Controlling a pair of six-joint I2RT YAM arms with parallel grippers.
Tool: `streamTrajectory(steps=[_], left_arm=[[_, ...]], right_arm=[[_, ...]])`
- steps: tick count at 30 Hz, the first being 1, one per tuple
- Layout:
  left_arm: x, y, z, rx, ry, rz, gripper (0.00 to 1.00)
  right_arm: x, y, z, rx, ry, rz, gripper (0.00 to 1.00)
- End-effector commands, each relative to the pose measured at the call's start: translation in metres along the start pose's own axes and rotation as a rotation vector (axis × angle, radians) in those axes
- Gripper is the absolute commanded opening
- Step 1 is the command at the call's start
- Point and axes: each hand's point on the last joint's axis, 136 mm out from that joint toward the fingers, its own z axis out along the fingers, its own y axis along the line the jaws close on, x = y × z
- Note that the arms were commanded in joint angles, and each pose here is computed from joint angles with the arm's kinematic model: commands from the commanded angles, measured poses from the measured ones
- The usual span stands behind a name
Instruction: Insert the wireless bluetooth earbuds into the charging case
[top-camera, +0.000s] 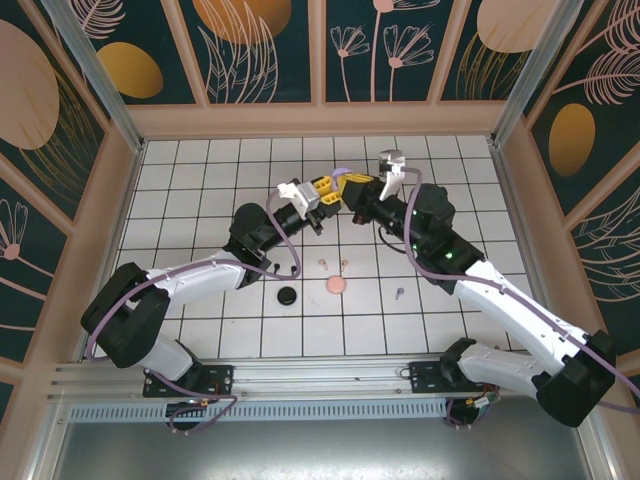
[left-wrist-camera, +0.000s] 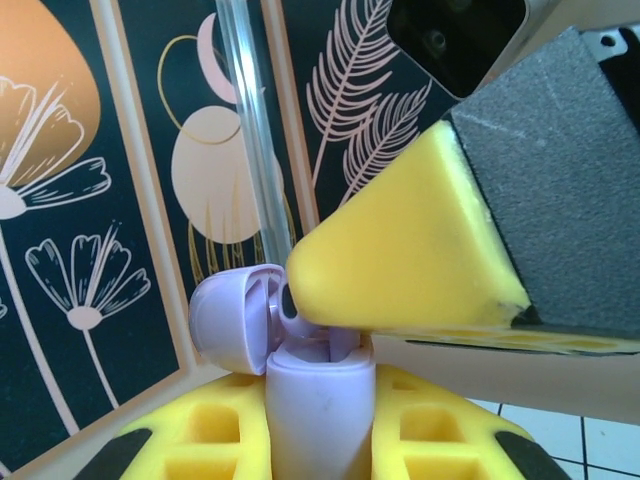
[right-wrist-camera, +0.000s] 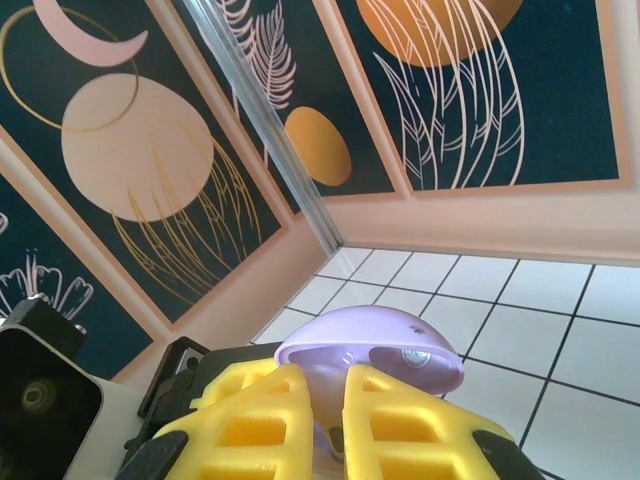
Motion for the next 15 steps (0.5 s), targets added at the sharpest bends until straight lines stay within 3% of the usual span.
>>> streamTrajectory(steps=[1, 4, 11, 15], left_arm=[[-0.034, -0.006, 0.005, 0.033, -0.095, 0.036, 0.0], [-0.031, -0.006, 0.005, 0.031, -0.089, 0.03, 0.0], [-0.023, -0.003, 0.002, 0.005, -0.082, 0.009, 0.0], [-0.021, 0.001, -0.003, -0.024, -0.103, -0.012, 0.0]], right_arm=[[0.028, 0.009, 0.011, -0.027, 0.146, -0.054, 0.11], [0.021, 0.012, 0.013, -0.022, 0.135, -0.052, 0.17], [-0.032, 0.015, -0.005, 0.057, 0.02, -0.005, 0.57], [-0.06, 0.011, -0.031, 0.135, -0.036, 0.049, 0.66]])
